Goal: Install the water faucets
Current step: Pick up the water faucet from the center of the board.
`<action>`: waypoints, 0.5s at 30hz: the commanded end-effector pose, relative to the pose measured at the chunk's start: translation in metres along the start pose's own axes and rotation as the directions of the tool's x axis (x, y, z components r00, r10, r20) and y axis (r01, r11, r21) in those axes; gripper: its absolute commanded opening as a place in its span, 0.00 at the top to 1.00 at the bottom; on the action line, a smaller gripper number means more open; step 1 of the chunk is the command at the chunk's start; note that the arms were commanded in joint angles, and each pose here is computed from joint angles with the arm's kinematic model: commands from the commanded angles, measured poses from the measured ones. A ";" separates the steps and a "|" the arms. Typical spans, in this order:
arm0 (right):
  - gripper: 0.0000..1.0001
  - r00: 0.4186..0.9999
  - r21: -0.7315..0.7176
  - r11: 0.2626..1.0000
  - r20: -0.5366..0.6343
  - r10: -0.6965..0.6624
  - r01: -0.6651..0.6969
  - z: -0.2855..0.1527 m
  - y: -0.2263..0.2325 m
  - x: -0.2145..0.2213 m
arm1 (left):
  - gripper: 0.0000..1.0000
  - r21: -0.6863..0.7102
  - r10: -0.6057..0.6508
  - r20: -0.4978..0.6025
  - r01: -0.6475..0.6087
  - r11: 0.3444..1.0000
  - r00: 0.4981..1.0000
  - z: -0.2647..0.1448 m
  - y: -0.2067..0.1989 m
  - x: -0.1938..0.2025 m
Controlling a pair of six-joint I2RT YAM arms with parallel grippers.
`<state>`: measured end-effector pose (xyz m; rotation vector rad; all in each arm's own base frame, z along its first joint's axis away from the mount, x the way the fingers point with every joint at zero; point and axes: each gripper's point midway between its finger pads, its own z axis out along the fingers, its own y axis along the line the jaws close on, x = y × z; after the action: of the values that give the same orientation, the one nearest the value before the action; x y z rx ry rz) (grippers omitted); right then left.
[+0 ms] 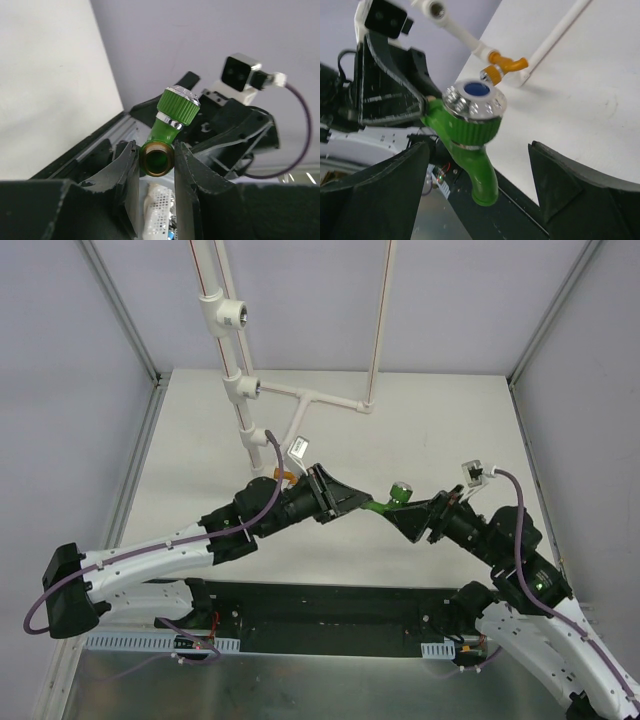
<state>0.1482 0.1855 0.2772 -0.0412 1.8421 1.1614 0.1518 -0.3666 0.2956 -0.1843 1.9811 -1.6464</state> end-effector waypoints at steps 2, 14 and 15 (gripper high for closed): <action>0.12 0.984 -0.313 0.940 -0.072 -0.165 0.134 -0.016 0.053 0.013 | 1.00 0.267 0.004 -0.043 0.008 0.964 0.999 -0.027 -0.070 -0.004; 0.18 0.988 -0.418 0.896 0.059 -0.140 0.152 -0.027 0.083 -0.012 | 1.00 0.336 0.019 -0.092 0.013 0.942 0.996 -0.032 -0.084 0.004; 0.19 0.989 -0.414 0.898 0.057 -0.136 0.147 -0.026 0.083 -0.012 | 1.00 0.346 0.015 -0.086 0.015 0.938 0.996 -0.030 -0.085 0.003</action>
<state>0.1046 0.2061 0.3217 -0.3729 1.6206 1.3795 0.1154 -0.3648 0.3448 -0.0005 1.8678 -1.9062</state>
